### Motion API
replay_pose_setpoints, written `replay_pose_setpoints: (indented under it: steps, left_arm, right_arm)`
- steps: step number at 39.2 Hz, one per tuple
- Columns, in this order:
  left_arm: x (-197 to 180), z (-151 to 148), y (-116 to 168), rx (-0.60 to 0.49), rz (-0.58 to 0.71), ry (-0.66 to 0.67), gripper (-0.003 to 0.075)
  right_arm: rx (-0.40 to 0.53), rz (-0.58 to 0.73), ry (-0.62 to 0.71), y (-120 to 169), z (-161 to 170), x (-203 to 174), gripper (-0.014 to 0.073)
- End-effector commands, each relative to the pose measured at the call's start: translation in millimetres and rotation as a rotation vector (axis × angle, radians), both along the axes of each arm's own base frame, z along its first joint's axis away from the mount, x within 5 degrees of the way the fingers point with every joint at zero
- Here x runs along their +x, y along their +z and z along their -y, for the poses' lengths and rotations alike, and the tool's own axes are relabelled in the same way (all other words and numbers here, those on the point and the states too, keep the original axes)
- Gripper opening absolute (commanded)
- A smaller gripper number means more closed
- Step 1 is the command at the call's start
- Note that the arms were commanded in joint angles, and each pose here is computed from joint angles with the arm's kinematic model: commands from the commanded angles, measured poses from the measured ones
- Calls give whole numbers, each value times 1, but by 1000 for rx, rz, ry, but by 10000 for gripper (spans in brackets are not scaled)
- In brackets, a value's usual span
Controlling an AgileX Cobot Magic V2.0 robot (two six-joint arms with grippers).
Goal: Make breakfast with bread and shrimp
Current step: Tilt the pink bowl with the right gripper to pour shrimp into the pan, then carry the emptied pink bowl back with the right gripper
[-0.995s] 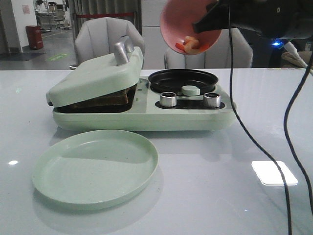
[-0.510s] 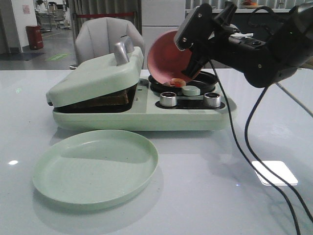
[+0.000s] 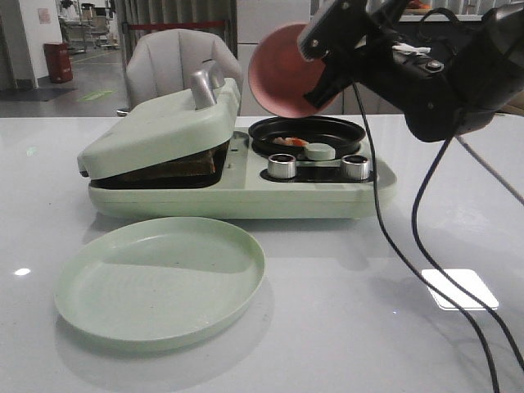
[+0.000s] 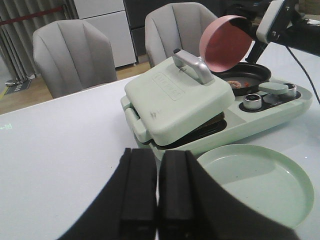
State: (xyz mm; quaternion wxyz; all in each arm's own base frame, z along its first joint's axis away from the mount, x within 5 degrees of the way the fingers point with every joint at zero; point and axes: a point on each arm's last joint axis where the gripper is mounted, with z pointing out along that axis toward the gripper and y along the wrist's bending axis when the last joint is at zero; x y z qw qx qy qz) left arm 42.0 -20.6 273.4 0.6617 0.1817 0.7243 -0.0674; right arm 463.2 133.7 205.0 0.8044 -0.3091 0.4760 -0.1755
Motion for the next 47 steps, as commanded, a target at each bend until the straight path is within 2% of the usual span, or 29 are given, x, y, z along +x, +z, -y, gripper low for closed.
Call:
replay_pose_setpoints:
  steps: [1,3,5,10,13,24,30,37,43,47]
  left_arm:
    - [0,-1,15,-45,83,12,114]
    - [0,-1,15,-45,83,12,114]
    - [0,-1,15,-45,83,12,114]
    - [0,-1,15,-45,83,12,114]
    - [0,-1,15,-45,83,12,114]
    - [0,-1,15,-45,83,12,114]
    - [0,-1,15,-45,83,12,114]
    - [0,-1,15,-45,83,12,114]
    - [0,-1,15,-45,83,12,114]
    - [0,-1,15,-45,83,12,114]
  right_arm:
    - [351,120,2,58,17,-5,120]
    - [489,80,16,60,22,-5,120]
    - [582,29,33,63,25,-4,120]
    - [751,-147,90,77,26,-5,120]
    - [801,-249,94,85,26,-8,120]
    - [791,-487,25,132,39,-33,120]
    - [849,-579,-17,150,53,-47,120]
    - [839,-713,-69,157,64,-61,120]
    - [747,-842,-111,156,65,-74,120]
    - [747,-917,-153,153,74,-78,120]
